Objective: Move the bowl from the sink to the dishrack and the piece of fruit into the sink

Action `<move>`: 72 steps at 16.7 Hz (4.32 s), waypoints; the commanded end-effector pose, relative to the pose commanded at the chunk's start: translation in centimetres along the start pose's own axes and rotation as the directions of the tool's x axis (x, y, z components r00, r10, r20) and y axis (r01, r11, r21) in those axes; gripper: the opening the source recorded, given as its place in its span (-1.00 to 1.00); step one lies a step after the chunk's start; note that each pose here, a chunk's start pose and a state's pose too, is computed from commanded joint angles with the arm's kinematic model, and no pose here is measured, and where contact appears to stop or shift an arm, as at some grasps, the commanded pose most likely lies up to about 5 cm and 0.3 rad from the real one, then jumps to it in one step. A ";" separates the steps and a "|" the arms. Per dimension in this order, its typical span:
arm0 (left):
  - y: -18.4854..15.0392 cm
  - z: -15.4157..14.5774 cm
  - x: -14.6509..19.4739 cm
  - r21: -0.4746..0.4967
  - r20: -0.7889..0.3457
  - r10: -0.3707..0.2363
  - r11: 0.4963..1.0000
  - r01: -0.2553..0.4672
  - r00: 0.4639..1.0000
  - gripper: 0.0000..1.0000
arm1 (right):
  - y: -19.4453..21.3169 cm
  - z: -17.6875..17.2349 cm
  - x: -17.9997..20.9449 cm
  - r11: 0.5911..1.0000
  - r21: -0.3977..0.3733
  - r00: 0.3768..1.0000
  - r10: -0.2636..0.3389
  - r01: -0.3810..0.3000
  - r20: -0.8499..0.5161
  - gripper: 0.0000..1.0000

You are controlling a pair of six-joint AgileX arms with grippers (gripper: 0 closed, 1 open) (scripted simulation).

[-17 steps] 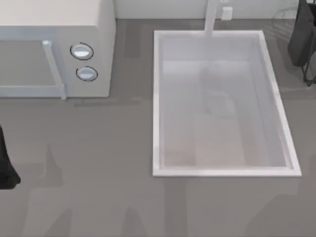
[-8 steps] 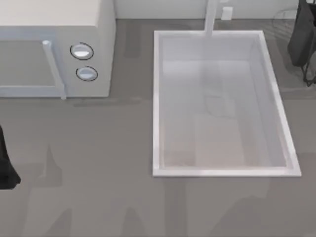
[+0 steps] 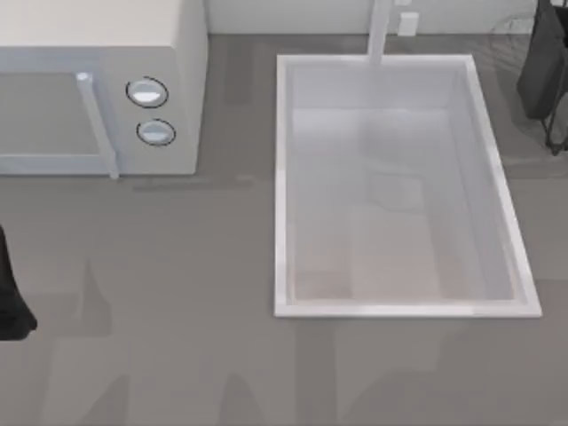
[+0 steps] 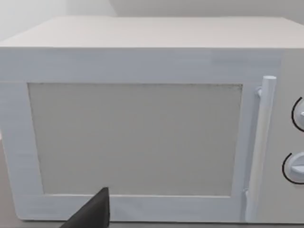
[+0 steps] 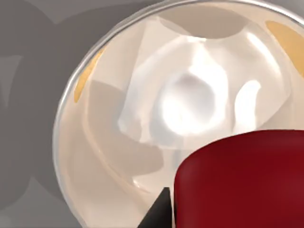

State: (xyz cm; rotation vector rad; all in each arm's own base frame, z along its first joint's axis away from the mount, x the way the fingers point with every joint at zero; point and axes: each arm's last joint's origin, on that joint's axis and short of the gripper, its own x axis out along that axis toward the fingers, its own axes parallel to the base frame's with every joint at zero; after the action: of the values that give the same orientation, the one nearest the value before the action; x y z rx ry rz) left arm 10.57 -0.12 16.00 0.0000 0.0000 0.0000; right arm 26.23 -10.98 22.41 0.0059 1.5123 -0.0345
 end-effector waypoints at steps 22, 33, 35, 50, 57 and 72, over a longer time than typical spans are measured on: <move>0.0 0.0 0.0 0.000 0.000 0.000 1.000 0.000 1.000 1.00 | 24.6 4.9 2.3 0.981 0.054 0.266 -0.104 0.189 0.958 -1.00; 0.0 0.0 0.0 0.000 0.000 0.000 1.000 0.000 1.000 1.00 | 29.4 0.0 1.0 1.000 -0.015 0.058 0.016 -0.019 0.998 -1.00; 0.0 0.0 0.0 0.000 0.000 0.000 1.000 0.000 1.000 1.00 | 29.3 0.1 1.1 1.000 -0.014 0.062 0.015 -0.017 0.998 -1.00; 0.0 0.0 0.0 0.000 0.000 0.000 1.000 0.000 1.000 1.00 | 29.7 -0.8 15.7 1.000 -0.015 0.057 0.016 -0.019 0.998 -1.00; 0.0 0.0 0.0 0.000 0.000 0.000 1.000 0.000 1.000 1.00 | 29.6 -0.9 16.0 1.000 -0.015 0.058 0.016 -0.018 0.998 -0.70; 0.0 0.0 0.0 0.000 0.000 0.000 1.000 0.000 1.000 1.00 | 29.6 -0.9 16.0 1.000 -0.015 0.058 0.016 -0.018 0.998 1.00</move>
State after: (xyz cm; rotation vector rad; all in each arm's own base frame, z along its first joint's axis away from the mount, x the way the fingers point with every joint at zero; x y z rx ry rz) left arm 10.57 -0.12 16.00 0.0000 0.0000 0.0000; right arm 27.03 18.36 5.90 0.0000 0.0000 -0.0100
